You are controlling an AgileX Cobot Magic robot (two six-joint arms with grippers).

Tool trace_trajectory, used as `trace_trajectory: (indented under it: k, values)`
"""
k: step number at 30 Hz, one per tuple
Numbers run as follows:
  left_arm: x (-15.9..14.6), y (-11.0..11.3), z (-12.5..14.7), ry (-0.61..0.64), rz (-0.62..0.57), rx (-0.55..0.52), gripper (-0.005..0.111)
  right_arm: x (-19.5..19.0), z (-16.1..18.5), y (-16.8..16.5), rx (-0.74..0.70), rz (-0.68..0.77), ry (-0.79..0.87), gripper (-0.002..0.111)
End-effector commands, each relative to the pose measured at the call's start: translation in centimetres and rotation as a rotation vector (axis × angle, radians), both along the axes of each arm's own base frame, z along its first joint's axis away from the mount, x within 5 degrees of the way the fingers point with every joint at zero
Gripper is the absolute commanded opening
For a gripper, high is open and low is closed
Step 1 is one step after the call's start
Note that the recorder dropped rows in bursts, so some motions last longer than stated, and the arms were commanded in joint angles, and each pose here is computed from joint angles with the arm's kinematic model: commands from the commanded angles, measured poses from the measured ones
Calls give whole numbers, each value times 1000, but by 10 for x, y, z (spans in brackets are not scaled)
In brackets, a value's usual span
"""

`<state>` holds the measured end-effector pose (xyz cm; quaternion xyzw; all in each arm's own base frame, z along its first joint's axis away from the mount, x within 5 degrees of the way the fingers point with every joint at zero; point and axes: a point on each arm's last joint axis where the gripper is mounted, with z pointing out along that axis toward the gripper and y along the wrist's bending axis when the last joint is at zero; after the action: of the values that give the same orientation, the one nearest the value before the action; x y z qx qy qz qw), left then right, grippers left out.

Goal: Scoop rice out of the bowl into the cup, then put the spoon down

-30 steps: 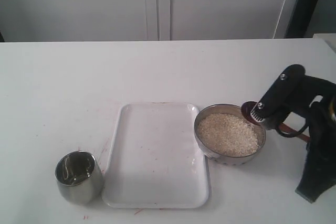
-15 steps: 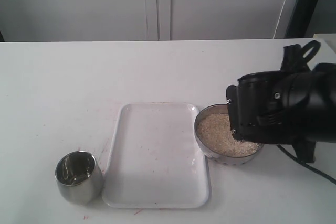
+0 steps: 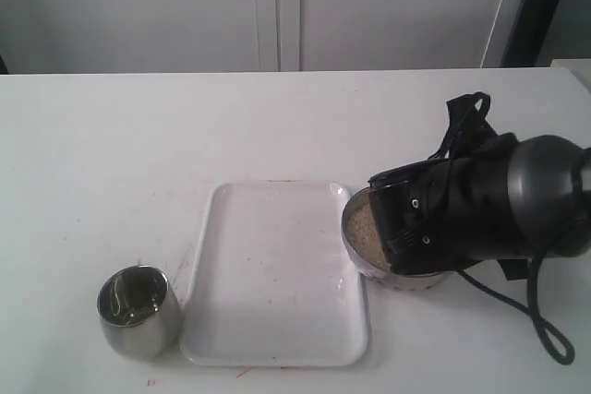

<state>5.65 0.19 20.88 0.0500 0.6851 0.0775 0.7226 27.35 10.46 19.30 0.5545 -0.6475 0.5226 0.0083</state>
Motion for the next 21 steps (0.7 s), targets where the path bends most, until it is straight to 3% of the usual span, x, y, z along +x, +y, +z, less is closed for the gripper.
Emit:
trace_trajectory:
  k: [1,21]
  values:
    - [0,0,3,-11,-8,-10,14,6,-2,3,21,-13,-87,0]
    - [0,0,3,-11,-8,-10,14,4,-16,0,44,-82,-46,0]
